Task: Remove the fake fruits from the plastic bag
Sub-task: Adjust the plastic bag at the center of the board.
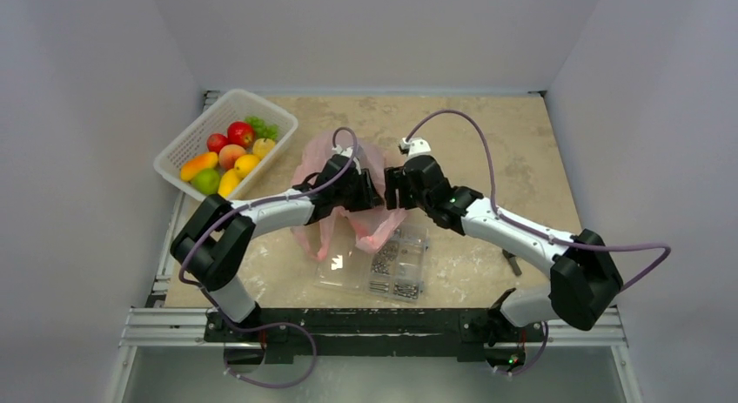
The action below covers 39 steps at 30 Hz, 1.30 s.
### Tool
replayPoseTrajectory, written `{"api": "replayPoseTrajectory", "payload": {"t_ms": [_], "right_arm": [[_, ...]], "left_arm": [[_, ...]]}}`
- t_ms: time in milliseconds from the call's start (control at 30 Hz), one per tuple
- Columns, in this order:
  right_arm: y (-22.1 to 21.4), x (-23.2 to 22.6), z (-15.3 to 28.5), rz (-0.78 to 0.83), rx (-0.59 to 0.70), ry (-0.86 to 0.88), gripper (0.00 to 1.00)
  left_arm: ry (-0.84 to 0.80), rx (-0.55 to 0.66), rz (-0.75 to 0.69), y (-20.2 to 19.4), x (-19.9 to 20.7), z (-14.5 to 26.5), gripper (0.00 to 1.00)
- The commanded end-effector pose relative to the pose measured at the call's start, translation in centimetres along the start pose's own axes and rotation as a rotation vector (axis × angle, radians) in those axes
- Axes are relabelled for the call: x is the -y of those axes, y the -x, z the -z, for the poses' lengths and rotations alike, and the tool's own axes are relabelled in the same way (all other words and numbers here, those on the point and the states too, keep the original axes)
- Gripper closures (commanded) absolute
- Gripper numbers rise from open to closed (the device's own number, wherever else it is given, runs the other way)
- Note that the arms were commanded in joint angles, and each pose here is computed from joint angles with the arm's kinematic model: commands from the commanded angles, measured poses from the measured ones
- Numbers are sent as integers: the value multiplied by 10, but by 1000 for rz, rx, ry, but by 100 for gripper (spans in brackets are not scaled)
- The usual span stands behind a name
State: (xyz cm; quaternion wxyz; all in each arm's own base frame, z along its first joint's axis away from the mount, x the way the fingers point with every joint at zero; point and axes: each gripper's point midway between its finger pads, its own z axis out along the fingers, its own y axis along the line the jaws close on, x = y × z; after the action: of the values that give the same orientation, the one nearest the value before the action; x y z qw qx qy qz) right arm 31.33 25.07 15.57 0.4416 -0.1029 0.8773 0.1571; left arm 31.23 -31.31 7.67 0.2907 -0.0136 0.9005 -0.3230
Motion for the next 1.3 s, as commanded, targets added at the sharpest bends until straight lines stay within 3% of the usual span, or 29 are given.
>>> {"api": "replayPoseTrajectory", "payload": {"t_ms": [0, 67, 100, 167, 200, 233, 400, 500, 633, 767, 900, 1133, 1267], "right_arm": [[-20, 34, -4, -23, 2, -161, 31], [-20, 31, -7, -10, 3, -144, 37], [-18, 26, -8, 0, 12, -115, 46], [-16, 19, -9, 11, 15, -74, 83], [-12, 14, -8, 17, 19, -48, 95], [-9, 10, -6, 24, 27, -27, 100], [12, -9, 13, 17, 105, 85, 100], [26, -12, 23, -14, 144, 100, 100], [47, -22, 31, -29, 189, 136, 100], [55, -22, 39, 45, 202, 144, 100], [50, -26, 48, 119, 228, 203, 100], [28, -7, 41, 130, 200, 135, 100], [24, 6, 31, 113, 186, 50, 100]], "left_arm": [[-125, 107, 24, 46, 32, 8, 62], [-135, 116, 28, 52, 34, 11, 56], [-138, 121, 33, 54, 35, 13, 53], [-141, 139, 64, 60, 35, 15, 44], [-147, 147, 86, 62, 35, 15, 41], [-152, 157, 110, 64, 35, 15, 38], [-195, 217, 265, 77, 41, 13, 33], [-225, 265, 316, 81, 43, 16, 46], [-196, 312, 280, 79, 37, 32, 46], [-96, 304, 166, 93, 17, 39, 31], [26, 233, -14, 131, -6, 39, 30], [255, 473, -248, 220, -12, 121, 24], [244, 424, -279, 213, -13, 140, 25]]}}
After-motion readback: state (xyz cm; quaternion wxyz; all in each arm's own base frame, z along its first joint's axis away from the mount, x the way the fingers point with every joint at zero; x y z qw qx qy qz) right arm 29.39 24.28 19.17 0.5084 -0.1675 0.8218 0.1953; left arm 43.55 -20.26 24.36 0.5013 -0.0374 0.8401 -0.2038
